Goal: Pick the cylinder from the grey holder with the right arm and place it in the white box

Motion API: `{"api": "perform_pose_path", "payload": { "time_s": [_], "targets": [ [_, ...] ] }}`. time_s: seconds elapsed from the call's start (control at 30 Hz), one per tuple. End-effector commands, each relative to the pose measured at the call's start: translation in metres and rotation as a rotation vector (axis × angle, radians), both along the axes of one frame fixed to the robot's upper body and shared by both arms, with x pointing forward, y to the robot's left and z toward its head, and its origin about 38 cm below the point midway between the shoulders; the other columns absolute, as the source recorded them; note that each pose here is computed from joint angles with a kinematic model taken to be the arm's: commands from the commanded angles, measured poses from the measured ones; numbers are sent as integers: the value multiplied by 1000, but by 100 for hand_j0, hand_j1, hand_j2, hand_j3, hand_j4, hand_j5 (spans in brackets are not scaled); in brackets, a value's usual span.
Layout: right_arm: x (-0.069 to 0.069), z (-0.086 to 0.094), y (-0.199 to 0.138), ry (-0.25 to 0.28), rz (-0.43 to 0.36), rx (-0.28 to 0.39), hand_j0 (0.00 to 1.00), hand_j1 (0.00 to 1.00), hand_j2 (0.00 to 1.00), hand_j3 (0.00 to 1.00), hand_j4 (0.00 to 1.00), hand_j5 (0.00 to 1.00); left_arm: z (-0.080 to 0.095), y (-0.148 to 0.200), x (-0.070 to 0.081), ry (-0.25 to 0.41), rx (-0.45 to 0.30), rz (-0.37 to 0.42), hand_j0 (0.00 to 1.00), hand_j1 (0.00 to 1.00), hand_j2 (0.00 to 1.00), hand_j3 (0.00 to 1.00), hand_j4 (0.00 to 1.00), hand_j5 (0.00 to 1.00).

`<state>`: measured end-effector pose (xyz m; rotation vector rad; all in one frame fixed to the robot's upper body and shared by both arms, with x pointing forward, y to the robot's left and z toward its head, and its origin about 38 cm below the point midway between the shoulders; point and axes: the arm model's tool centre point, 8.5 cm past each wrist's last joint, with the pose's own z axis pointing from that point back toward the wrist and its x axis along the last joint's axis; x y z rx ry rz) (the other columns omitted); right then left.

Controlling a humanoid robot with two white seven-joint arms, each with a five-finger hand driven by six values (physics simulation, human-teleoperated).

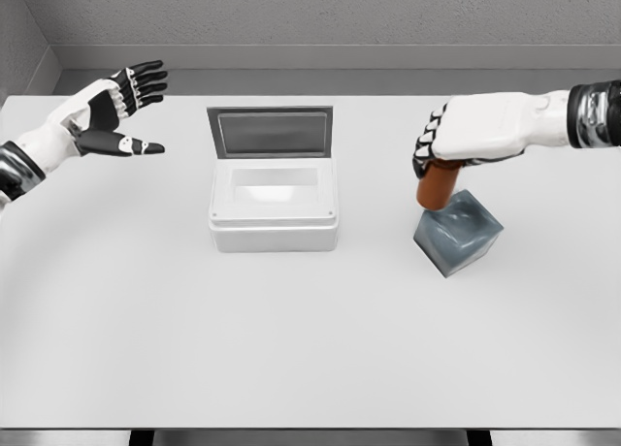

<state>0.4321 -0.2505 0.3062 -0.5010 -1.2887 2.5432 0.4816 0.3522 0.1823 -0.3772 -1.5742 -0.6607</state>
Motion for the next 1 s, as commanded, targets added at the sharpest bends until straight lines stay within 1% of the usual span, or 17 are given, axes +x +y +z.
{"api": "perform_pose_path", "payload": {
  "time_s": [0.0, 0.1, 0.17, 0.27, 0.33, 0.6, 0.9, 0.97],
  "targets": [
    [4, -2, 7, 8, 5, 16, 56, 56, 56, 56, 56, 56, 0, -1, 0, 0, -7, -1, 100, 100, 100, 100, 100, 100],
    [5, 2, 10, -2, 12, 19, 56, 56, 56, 56, 56, 56, 0, -1, 0, 0, -8, -2, 100, 100, 100, 100, 100, 100],
    [9, 1, 11, 2, 3, 24, 56, 56, 56, 56, 56, 56, 0, -1, 0, 0, -10, -2, 100, 100, 100, 100, 100, 100],
    [10, 2, 14, 1, 10, 29, 56, 56, 56, 56, 56, 56, 0, -1, 0, 0, -10, -2, 100, 100, 100, 100, 100, 100],
    [12, 1, 15, 4, 7, 31, 54, 54, 54, 54, 54, 54, 0, -1, 0, 0, -10, -2, 100, 100, 100, 100, 100, 100],
    [14, 7, 31, -10, 39, 47, 53, 53, 53, 53, 53, 53, 1, -3, 0, -3, -10, -5, 100, 100, 100, 100, 100, 100],
    [16, 10, 50, -16, 76, 66, 53, 53, 53, 53, 53, 53, -1, -9, 1, -4, -19, -13, 100, 100, 100, 100, 100, 100],
    [24, 6, 52, -2, 59, 76, 53, 53, 53, 53, 53, 53, -1, -9, 1, -4, -19, -13, 100, 100, 100, 100, 100, 100]
  ]
}}
